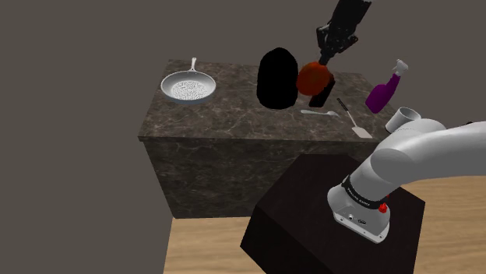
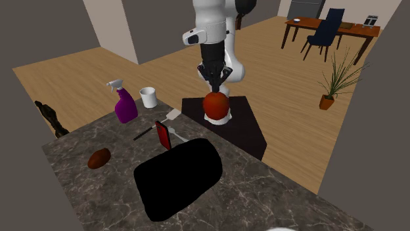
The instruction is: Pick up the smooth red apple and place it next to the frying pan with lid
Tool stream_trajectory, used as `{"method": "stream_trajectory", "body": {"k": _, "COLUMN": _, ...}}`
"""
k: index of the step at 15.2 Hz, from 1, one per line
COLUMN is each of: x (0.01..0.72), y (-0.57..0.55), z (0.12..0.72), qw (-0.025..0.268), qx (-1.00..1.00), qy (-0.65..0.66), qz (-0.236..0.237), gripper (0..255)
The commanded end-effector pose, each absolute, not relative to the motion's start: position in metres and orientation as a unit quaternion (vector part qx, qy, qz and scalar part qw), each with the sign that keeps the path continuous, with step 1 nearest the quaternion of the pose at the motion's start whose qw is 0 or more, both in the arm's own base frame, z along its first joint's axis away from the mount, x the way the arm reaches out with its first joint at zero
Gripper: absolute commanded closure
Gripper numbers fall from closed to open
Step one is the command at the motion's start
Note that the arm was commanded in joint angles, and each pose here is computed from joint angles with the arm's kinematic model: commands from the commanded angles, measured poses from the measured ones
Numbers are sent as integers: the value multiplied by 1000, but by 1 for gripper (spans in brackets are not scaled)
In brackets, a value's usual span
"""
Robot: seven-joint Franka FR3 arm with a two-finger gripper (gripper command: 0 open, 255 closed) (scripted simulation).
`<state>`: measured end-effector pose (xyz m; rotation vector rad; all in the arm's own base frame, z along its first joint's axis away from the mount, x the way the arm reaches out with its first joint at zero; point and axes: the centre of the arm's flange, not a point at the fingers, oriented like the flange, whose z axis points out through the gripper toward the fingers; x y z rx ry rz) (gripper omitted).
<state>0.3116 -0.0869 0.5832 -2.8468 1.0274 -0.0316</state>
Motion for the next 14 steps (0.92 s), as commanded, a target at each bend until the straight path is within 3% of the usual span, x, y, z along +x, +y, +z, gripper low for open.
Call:
{"method": "stream_trajectory", "body": {"k": 1, "x": 332, "y": -83, "z": 585, "qw": 57, "qx": -939, "qy": 339, "qz": -10, "gripper": 255}}
{"method": "stream_trajectory", "body": {"k": 14, "x": 501, "y": -55, "z": 586, "qw": 57, "qx": -939, "qy": 339, "qz": -10, "gripper": 255}}
